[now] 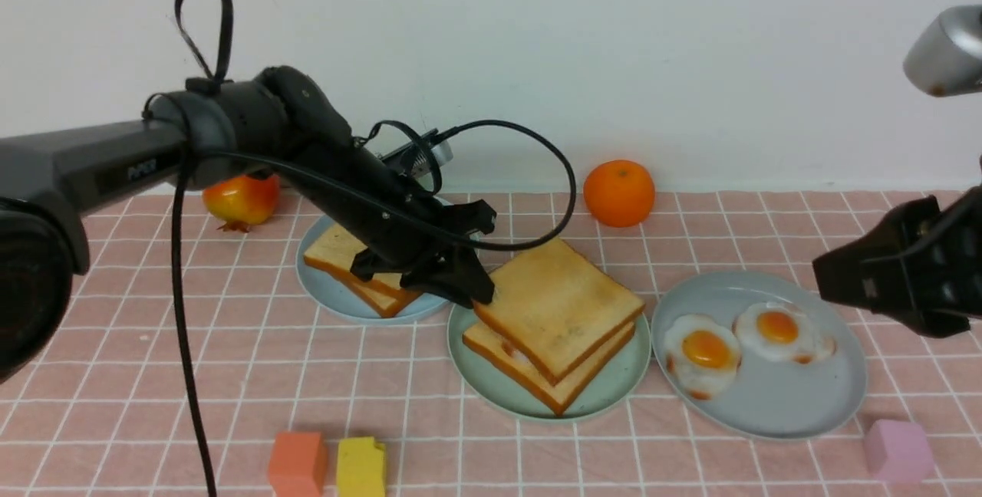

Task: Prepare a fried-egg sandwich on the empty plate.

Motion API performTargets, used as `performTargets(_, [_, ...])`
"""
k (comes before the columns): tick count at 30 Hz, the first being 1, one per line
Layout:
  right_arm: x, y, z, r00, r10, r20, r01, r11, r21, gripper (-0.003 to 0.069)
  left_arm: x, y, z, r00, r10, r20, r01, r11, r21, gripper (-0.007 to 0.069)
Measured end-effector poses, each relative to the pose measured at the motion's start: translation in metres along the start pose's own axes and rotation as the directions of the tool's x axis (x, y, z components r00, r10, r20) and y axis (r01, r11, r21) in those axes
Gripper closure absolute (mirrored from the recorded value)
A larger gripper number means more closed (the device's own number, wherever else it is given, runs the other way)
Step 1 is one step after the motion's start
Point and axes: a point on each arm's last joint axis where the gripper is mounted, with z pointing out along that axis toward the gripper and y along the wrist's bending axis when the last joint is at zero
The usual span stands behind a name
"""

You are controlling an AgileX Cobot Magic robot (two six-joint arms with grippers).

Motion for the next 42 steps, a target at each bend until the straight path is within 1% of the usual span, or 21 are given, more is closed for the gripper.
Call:
performTargets(3, [0.0, 0.0, 0.0, 1.0, 0.0, 0.001, 0.0, 1.0, 0.0, 0.0312, -0.001, 0.002, 0.004, 0.999, -0.032, 0.006, 0.032, 0.999, 0.002, 0.0512])
performTargets(11, [0.0, 0.0, 0.0, 1.0, 0.0, 0.004, 0.0, 1.0, 0.0, 0.0312, 0.0, 0.005, 0.008, 0.999, -0.046, -0.011, 0.046, 0.999, -0.001, 0.0509])
performTargets(15, [-0.001, 0.0, 0.0, 1.0, 0.0, 0.007, 0.0, 1.0, -0.001, 0.0312, 0.001, 0.005, 0.008, 0.999, -0.046, -0.016, 0.046, 0.999, 0.0, 0.0462])
performTargets(16, [-0.001, 0.0, 0.0, 1.0, -0.001, 0.007, 0.001, 1.0, 0.0, 0.0312, 0.001, 0.005, 0.008, 0.999, -0.046, -0.023, 0.046, 0.999, 0.0, 0.0404])
performTargets(18, [-0.001, 0.0, 0.0, 1.0, -0.001, 0.007, 0.001, 1.0, 0.0, 0.0312, 0.002, 0.005, 0.008, 0.998, -0.049, -0.031, 0.049, 0.999, 0.001, 0.0333])
performTargets(19, [-0.001, 0.0, 0.0, 1.0, -0.001, 0.008, 0.001, 1.0, 0.0, 0.0312, 0.002, 0.005, 0.008, 0.998, -0.051, -0.034, 0.051, 0.999, 0.001, 0.0309])
performTargets(21, [-0.001, 0.0, 0.0, 1.0, -0.001, 0.008, 0.001, 1.0, 0.001, 0.0312, 0.002, 0.004, 0.006, 0.998, -0.052, -0.038, 0.052, 0.999, -0.003, 0.023])
performTargets(22, [-0.001, 0.0, 0.0, 1.0, -0.001, 0.008, 0.001, 1.0, 0.001, 0.0312, 0.003, 0.004, 0.006, 0.998, -0.052, -0.039, 0.052, 0.999, -0.003, 0.0223])
performTargets(23, [-0.001, 0.0, 0.0, 1.0, -0.001, 0.008, 0.001, 1.0, 0.001, 0.0312, 0.002, 0.002, 0.001, 0.998, -0.041, -0.039, 0.04, 0.999, -0.018, 0.0155])
performTargets(25, [-0.001, 0.0, 0.0, 1.0, -0.001, 0.008, 0.001, 1.0, 0.001, 0.0312, 0.001, 0.0, -0.002, 0.999, -0.031, -0.04, 0.03, 0.999, -0.028, 0.0116])
performTargets(26, [-0.001, 0.0, 0.0, 1.0, -0.001, 0.008, 0.001, 1.0, 0.001, 0.0312, -0.001, -0.003, -0.01, 0.999, -0.013, -0.037, 0.011, 0.998, -0.059, 0.0066])
performTargets(28, [-0.001, 0.0, 0.0, 1.0, -0.001, 0.008, 0.001, 1.0, 0.001, 0.0312, -0.002, -0.006, -0.016, 0.999, 0.002, -0.046, -0.006, 0.996, -0.086, 0.0041])
performTargets(29, [-0.001, 0.0, 0.0, 1.0, -0.002, 0.008, 0.002, 1.0, 0.002, 0.0312, -0.003, -0.01, -0.026, 0.998, 0.027, -0.052, -0.033, 0.991, -0.131, 0.0024])
performTargets(30, [-0.001, 0.0, 0.0, 1.0, -0.002, 0.008, 0.002, 1.0, 0.002, 0.0312, -0.003, -0.011, -0.033, 0.997, 0.043, -0.067, -0.053, 0.986, -0.161, 0.0021])
performTargets(31, [-0.001, 0.0, 0.0, 1.0, -0.002, 0.008, 0.002, 1.0, 0.002, 0.0313, -0.004, -0.013, -0.036, 0.997, 0.048, -0.064, -0.058, 0.984, -0.166, 0.002])
performTargets(33, [-0.001, 0.0, -0.001, 1.0, 0.002, 0.01, -0.002, 1.0, -0.001, 0.0344, -0.004, -0.025, -0.061, 0.993, 0.093, -0.076, -0.108, 0.968, -0.224, 0.0032])
performTargets(35, [-0.001, 0.0, -0.001, 1.0, 0.01, 0.013, -0.01, 1.0, -0.005, 0.0368, -0.005, -0.032, -0.071, 0.994, 0.096, -0.059, -0.107, 0.968, -0.228, 0.0044])
performTargets(36, [-0.001, 0.001, -0.002, 0.999, 0.025, 0.026, -0.025, 1.0, -0.014, 0.0424, -0.005, -0.048, -0.09, 0.994, 0.105, -0.011, -0.105, 0.972, -0.211, 0.007])
performTargets(39, [-0.003, 0.001, -0.006, 0.998, 0.028, 0.059, -0.027, 1.0, -0.016, 0.0548, -0.002, -0.073, -0.117, 0.99, 0.131, 0.052, -0.123, 0.981, -0.148, 0.0136])
performTargets(41, [-0.003, -0.001, -0.01, 0.997, 0.008, 0.079, -0.009, 1.0, 0.011, 0.0648, 0.007, -0.097, -0.138, 0.979, 0.181, 0.096, -0.171, 0.98, -0.1, 0.0213])
performTargets(42, [-0.003, -0.003, -0.014, 0.996, -0.008, 0.092, 0.005, 0.999, 0.034, 0.0661, 0.012, -0.108, -0.146, 0.972, 0.207, 0.11, -0.198, 0.977, -0.084, 0.027])
